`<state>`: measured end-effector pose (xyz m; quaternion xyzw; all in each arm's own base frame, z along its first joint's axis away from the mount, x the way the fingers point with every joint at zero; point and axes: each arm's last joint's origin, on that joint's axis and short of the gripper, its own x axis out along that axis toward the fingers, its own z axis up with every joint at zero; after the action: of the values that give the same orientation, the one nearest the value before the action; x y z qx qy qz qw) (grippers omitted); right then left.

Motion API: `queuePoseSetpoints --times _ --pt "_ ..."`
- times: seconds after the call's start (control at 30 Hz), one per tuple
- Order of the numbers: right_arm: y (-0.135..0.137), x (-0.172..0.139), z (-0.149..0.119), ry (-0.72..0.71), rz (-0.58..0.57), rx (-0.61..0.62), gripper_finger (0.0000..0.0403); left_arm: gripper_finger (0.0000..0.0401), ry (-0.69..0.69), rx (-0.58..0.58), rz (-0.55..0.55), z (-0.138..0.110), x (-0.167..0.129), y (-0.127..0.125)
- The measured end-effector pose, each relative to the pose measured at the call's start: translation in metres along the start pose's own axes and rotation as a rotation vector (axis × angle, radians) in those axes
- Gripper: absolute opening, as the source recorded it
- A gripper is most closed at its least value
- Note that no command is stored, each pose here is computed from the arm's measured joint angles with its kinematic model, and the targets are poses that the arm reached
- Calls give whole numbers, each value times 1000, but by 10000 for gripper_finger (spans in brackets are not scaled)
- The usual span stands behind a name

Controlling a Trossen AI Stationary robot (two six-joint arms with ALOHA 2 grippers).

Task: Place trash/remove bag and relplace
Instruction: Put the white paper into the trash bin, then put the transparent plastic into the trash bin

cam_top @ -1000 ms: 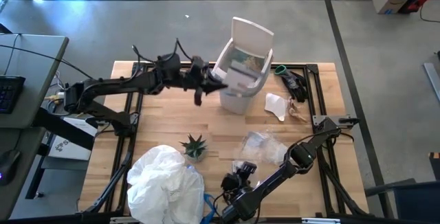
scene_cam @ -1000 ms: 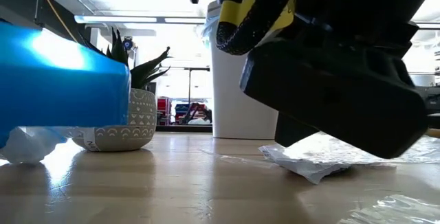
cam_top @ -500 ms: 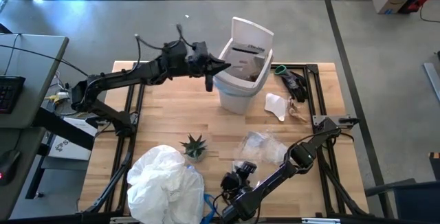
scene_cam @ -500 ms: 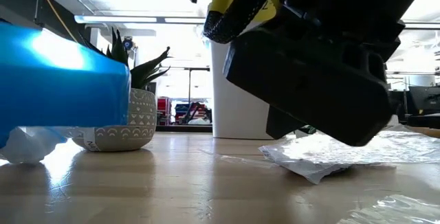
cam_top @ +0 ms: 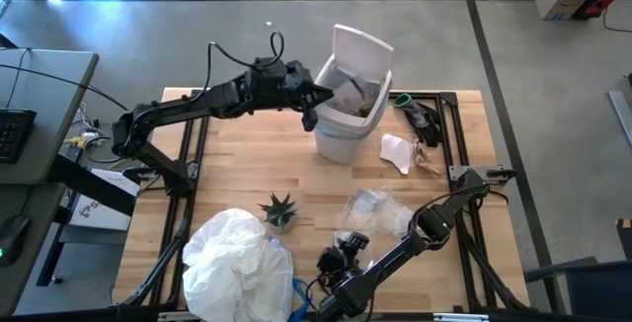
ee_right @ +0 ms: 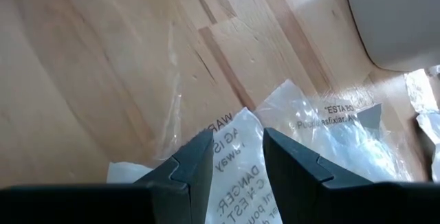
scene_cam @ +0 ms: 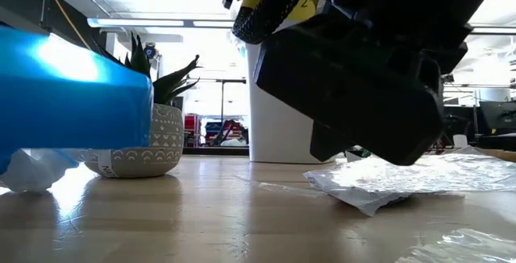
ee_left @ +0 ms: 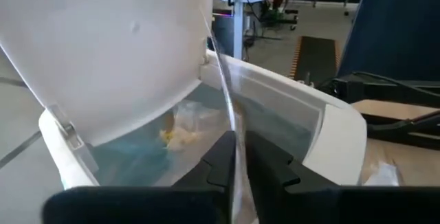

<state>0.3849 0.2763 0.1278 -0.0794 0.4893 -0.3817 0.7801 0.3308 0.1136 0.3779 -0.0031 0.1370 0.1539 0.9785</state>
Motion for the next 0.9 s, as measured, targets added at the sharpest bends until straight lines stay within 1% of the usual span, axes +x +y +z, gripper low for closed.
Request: queuePoseSetpoints --times 0.13,0.23,0.33,0.47,0.53,0.6,0.7,0.77,0.9 --pt "0 0 0 -11 -4 -3 114 73 15 -4 1 -1 0 0" --pt "0 0 0 -11 -4 1 114 110 14 -29 -3 -1 -1 0" --pt "0 0 0 -11 -3 4 114 132 -3 -29 -28 3 -7 -2" --pt "0 0 0 -3 -1 4 114 138 -61 3 -102 17 -30 -10" --pt "0 0 0 -3 -1 3 114 137 -78 9 -147 24 -49 -14" --pt "0 0 0 -3 -1 3 114 134 -67 14 -185 28 -69 -19" --pt "-1 -1 1 -4 2 6 114 129 6 27 -217 26 -100 -27" --pt "-5 -4 6 -16 6 16 114 126 86 49 -237 20 -118 -32" --pt "-25 -14 27 -64 15 42 114 117 230 78 -231 -5 -141 -45"
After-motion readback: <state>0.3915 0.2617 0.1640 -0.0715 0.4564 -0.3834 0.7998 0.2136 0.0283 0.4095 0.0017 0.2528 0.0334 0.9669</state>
